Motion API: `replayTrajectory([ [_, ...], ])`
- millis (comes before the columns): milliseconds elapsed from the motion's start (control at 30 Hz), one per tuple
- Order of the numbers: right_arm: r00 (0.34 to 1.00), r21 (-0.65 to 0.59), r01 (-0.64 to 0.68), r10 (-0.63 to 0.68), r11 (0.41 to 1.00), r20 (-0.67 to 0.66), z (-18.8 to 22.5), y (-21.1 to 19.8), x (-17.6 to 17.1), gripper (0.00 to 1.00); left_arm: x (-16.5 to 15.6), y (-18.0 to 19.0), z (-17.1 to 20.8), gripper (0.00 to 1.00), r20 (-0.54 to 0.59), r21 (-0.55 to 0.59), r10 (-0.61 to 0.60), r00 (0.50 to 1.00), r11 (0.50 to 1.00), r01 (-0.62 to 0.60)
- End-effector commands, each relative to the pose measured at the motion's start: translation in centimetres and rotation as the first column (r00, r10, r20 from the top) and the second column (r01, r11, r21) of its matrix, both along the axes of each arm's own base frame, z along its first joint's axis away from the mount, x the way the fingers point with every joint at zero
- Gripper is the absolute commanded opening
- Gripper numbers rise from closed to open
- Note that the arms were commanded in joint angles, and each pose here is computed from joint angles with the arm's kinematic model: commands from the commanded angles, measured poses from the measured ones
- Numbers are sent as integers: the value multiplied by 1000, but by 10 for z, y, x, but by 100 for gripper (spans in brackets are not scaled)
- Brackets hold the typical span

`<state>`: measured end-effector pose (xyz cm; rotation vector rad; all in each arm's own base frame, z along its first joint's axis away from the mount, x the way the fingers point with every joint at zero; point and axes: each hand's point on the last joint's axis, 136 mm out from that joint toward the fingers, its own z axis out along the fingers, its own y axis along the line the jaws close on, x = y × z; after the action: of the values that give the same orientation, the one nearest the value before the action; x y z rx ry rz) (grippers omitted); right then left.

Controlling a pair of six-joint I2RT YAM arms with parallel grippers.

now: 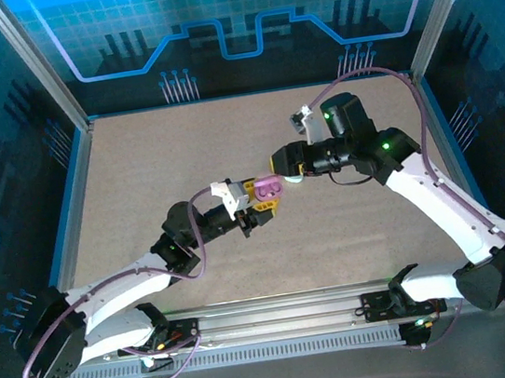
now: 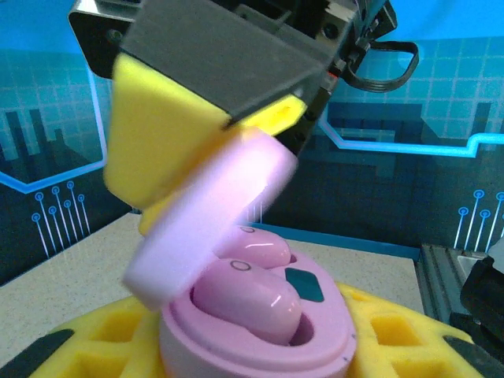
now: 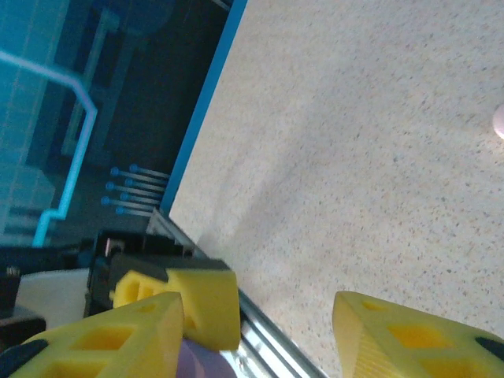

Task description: Insert wireless bluetooth earbuds into charging case

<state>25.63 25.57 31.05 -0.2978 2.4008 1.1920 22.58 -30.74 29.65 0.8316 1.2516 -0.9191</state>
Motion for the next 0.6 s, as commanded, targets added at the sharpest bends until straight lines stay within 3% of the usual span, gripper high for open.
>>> replayTrajectory([
  [0, 993, 28, -119, 118, 993, 14, 12, 2, -27, 54, -3, 2, 24, 27, 60, -50, 7, 998, 999, -4],
  [200, 989, 122, -143, 146, 982, -12, 9, 1, -40, 56, -4, 0, 26, 27, 51, -67, -11, 999, 998, 14],
  [367, 969, 255, -221, 242, 941, -54, 12, 11, -51, 58, -10, -1, 34, 28, 58, -89, -43, 997, 995, 48],
  [567, 946, 361, -253, 308, 897, -101, 12, 23, -49, 52, -15, -4, 40, 28, 65, -104, -78, 995, 991, 85],
])
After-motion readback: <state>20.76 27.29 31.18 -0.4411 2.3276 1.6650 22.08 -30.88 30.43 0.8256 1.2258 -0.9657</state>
